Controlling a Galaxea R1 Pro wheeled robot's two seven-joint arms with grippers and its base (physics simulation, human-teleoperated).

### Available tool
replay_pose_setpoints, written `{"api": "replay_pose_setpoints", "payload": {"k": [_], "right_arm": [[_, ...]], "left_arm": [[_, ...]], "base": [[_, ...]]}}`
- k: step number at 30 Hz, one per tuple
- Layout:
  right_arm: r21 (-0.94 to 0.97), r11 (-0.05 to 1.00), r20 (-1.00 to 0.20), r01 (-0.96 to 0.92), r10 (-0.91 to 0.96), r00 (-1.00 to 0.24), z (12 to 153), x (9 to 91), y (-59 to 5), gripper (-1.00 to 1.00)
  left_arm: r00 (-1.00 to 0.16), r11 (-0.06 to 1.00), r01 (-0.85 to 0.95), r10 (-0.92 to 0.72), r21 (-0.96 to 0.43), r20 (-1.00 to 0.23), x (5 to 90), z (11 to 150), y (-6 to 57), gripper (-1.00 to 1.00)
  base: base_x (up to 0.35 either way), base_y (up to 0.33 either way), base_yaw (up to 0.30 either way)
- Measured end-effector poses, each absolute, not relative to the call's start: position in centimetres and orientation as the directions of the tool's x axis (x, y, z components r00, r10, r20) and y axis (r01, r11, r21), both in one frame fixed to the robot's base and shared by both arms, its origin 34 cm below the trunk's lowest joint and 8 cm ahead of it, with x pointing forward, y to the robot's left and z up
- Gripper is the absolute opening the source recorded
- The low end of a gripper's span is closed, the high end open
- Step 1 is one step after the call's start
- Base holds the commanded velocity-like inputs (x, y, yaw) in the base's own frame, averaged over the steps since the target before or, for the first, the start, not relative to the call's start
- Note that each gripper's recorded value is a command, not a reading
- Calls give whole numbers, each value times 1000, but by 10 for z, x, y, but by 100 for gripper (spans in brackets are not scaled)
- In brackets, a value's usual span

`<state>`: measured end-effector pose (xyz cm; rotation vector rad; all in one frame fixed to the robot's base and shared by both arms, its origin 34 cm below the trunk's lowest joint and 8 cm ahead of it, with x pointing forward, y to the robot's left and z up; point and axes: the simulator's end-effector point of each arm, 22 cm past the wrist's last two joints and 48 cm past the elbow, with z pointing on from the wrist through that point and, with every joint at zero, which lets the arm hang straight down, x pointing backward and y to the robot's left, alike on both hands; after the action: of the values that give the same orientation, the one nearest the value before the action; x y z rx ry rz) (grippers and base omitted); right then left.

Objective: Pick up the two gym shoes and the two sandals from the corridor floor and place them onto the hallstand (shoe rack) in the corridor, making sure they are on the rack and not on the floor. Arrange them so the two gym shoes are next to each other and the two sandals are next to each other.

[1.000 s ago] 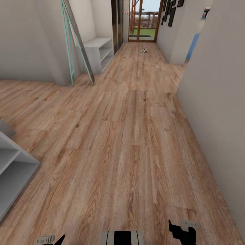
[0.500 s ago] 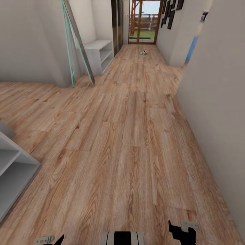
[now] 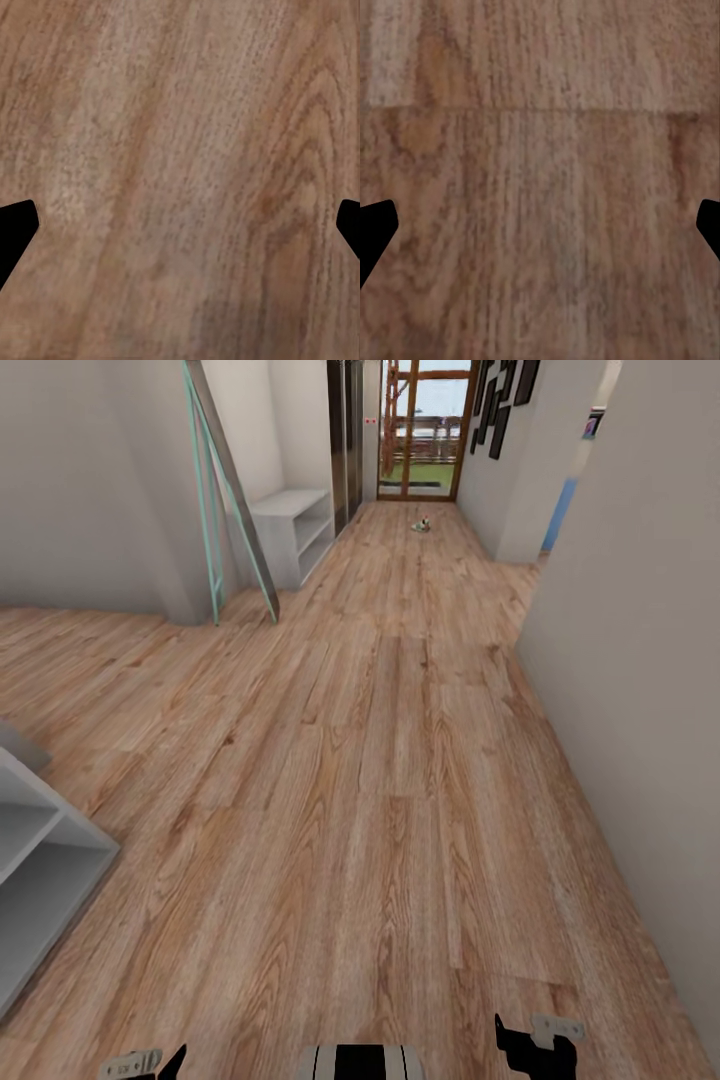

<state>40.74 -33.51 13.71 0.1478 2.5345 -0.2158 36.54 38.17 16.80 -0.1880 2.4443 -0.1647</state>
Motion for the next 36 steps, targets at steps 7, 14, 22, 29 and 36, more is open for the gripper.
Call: {"api": "replay_pose_setpoints", "payload": {"k": [7, 14, 22, 29, 36], "right_arm": [[-120, 981, -574, 154, 58, -817, 141, 411, -335, 100], [-119, 981, -583, 155, 58, -811, 144, 415, -335, 100], [-117, 981, -592, 154, 56, -804, 148, 419, -335, 100], [-119, 986, -599, 118, 24, -800, 152, 424, -331, 100], [-119, 987, -607, 108, 14, -794, 155, 429, -329, 100]], "left_arm": [[-736, 986, -112, -167, -126, -655, 372, 172, 384, 100], [-731, 985, -107, -170, -135, -661, 376, 174, 377, 100], [-723, 985, -104, -170, -137, -670, 380, 177, 377, 100], [-715, 985, -103, -170, -138, -678, 383, 181, 377, 100], [-708, 985, -100, -169, -140, -685, 387, 184, 376, 100]], "base": [[0, 0, -94], [0, 0, -121], [0, 0, -121], [0, 0, -113], [0, 0, -104]]}}
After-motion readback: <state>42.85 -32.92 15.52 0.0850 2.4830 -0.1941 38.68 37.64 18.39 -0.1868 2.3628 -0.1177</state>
